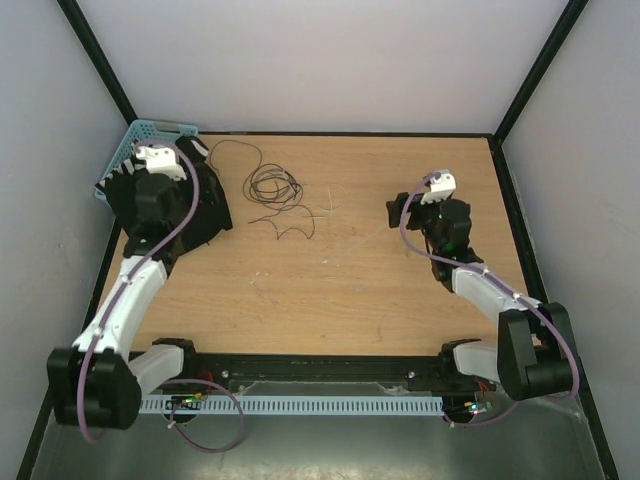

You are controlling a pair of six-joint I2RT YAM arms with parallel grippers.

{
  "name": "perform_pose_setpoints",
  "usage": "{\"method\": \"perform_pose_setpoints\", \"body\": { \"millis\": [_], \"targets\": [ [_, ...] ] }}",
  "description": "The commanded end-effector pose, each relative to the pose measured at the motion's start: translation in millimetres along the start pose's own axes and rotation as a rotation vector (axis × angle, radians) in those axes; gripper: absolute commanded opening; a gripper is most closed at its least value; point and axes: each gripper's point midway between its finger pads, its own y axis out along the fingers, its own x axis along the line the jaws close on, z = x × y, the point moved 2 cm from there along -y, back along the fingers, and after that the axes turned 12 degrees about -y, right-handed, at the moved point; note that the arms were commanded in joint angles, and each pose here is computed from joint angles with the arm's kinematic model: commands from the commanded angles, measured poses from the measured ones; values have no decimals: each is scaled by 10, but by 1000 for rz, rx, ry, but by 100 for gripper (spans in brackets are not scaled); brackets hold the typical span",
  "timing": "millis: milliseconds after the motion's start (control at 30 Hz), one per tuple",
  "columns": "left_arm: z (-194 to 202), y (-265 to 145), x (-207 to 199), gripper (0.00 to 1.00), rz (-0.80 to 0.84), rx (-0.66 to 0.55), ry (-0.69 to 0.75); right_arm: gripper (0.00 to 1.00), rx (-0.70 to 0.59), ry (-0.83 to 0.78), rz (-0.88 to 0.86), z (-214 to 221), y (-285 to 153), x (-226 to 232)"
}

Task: Zip-tie the wires
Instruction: Move the ribbon to the center of the board.

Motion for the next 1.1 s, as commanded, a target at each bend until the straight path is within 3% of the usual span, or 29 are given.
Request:
{"method": "perform_pose_setpoints", "body": {
  "millis": [0, 200, 467, 1067],
  "targets": [
    [330, -462, -244, 99, 83, 306, -155, 99, 260, 86, -98, 315, -33, 302],
    [513, -893, -474, 99, 202, 454, -198, 87, 413, 48, -134, 491, -13, 574],
    [483, -1151, -530, 99, 269, 409, -249, 68, 530, 40, -179, 813, 28, 856],
    [470, -1180, -558, 99, 290, 406, -252, 61, 621, 18, -189, 1136, 196, 1046]
  ]
}}
